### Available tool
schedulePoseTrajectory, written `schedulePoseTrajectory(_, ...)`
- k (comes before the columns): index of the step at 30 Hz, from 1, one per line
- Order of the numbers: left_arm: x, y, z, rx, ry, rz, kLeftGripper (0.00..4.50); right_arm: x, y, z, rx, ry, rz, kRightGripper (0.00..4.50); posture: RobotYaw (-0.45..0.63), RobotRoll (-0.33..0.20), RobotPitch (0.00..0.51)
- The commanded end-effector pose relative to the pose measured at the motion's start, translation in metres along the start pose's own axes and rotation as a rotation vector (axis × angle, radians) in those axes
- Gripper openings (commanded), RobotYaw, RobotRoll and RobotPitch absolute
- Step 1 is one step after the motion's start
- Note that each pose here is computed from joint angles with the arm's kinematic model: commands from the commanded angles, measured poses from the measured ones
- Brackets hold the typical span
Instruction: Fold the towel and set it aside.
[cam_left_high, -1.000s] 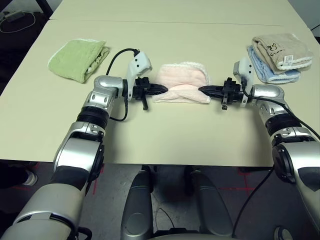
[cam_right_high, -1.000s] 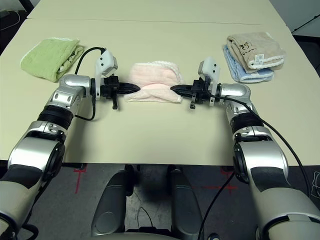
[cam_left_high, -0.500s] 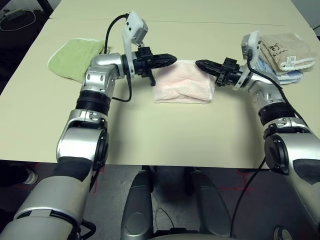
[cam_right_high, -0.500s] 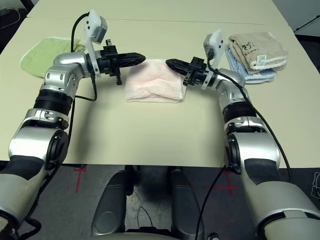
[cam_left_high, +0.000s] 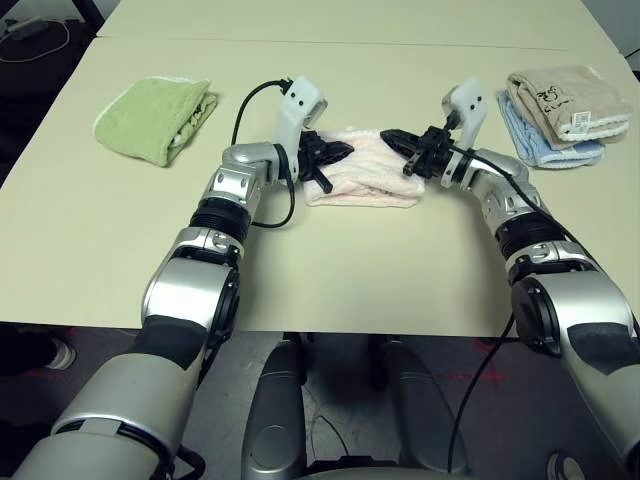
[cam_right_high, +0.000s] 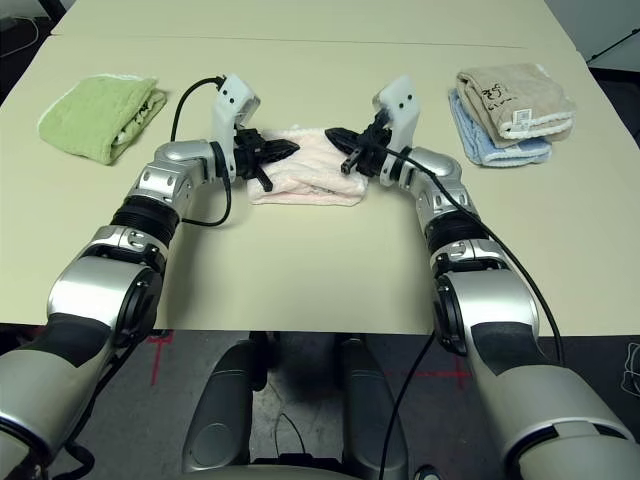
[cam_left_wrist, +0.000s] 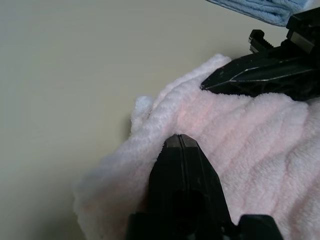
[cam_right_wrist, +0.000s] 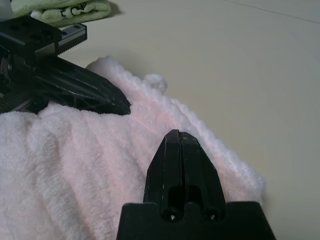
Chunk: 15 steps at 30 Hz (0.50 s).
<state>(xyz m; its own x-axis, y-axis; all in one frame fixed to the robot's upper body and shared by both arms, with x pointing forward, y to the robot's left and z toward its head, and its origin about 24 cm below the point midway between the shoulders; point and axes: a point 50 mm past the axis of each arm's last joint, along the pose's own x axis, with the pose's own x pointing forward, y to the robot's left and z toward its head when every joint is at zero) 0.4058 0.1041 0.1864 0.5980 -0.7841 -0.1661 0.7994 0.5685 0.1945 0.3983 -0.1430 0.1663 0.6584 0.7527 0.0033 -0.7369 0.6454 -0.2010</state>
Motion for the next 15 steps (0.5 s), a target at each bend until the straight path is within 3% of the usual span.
schedulePoseTrajectory(1, -0.002, 0.000, -0.022, -0.049, 0.069, 0.030, 0.04, -0.010, 0.010, -0.040, 0.067, 0.147, 0.000, 0.00, 0.05, 0.000, 0.267)
schedulePoseTrajectory(8, -0.008, 0.003, -0.018, -0.040, 0.074, -0.025, 0.04, -0.012, 0.009, -0.045, 0.088, 0.145, -0.025, 0.00, 0.06, 0.000, 0.264)
schedulePoseTrajectory(12, -0.013, 0.005, -0.013, -0.008, 0.068, -0.055, 0.04, -0.011, 0.004, -0.027, 0.111, 0.029, -0.003, 0.00, 0.06, 0.000, 0.260)
schedulePoseTrajectory(15, -0.017, 0.009, 0.002, 0.016, -0.008, -0.061, 0.04, -0.015, -0.001, -0.007, 0.138, -0.132, 0.064, 0.00, 0.06, 0.000, 0.259)
